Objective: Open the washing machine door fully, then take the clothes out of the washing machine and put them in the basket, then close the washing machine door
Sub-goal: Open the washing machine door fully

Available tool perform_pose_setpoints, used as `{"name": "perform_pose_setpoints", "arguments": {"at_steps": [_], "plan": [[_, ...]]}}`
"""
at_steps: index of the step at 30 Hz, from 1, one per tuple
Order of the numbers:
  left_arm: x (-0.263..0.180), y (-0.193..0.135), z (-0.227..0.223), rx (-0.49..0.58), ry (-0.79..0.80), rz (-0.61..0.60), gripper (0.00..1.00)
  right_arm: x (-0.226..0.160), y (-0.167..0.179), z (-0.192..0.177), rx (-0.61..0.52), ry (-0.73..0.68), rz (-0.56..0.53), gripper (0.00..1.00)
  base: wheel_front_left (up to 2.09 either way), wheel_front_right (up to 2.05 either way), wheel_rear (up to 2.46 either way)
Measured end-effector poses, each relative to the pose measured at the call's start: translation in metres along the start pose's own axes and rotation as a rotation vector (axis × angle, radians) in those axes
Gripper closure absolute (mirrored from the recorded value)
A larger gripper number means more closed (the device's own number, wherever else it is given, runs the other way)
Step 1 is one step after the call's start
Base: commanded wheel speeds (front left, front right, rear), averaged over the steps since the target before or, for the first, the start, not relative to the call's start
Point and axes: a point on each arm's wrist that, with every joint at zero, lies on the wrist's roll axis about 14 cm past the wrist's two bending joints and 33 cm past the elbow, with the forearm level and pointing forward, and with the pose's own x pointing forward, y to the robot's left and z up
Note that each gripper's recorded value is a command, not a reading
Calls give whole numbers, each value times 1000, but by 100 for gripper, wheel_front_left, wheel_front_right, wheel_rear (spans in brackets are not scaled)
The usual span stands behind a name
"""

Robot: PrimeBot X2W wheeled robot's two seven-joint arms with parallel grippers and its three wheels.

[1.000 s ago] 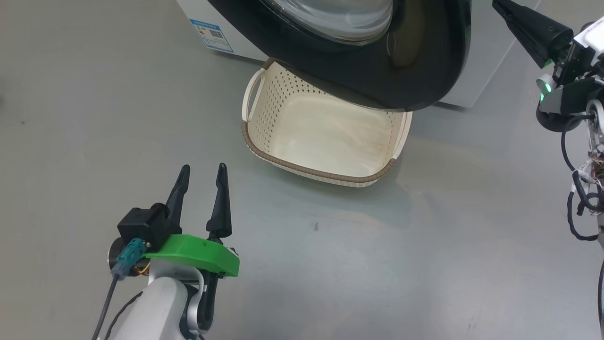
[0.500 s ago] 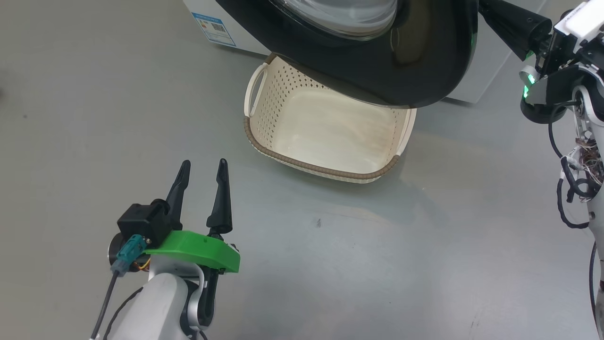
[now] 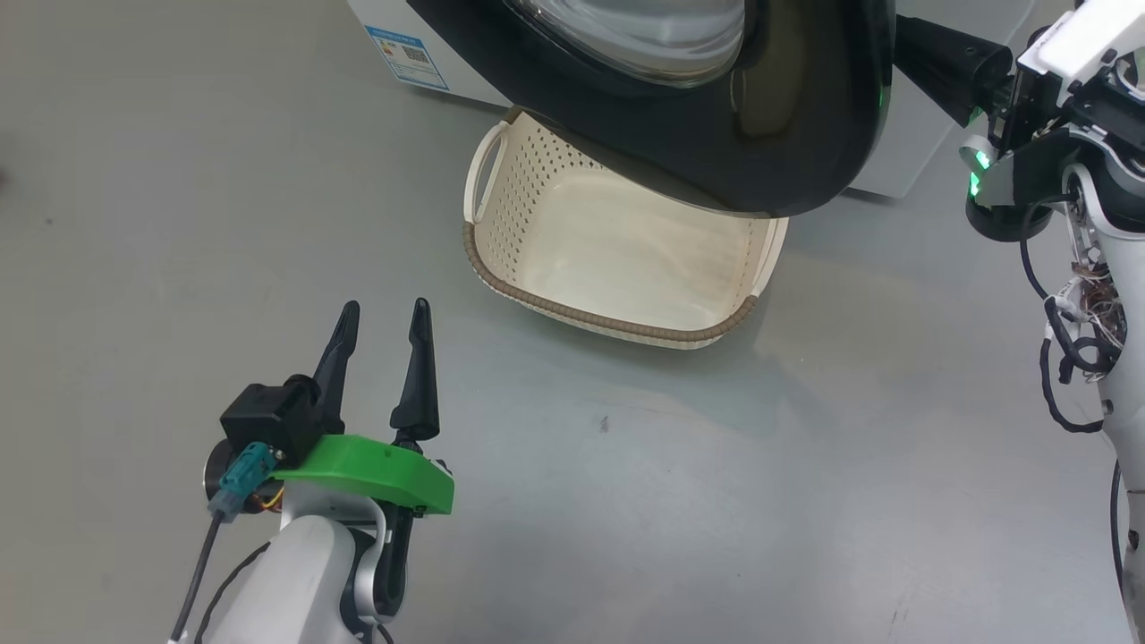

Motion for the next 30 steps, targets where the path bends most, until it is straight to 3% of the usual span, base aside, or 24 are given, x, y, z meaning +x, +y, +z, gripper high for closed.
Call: {"name": "perform_pose_setpoints", "arguments": {"at_steps": [30], "plan": [[-7, -6, 18, -9, -49, -20, 0, 2, -3, -73, 45, 196, -16, 100, 0, 0, 0]]}}
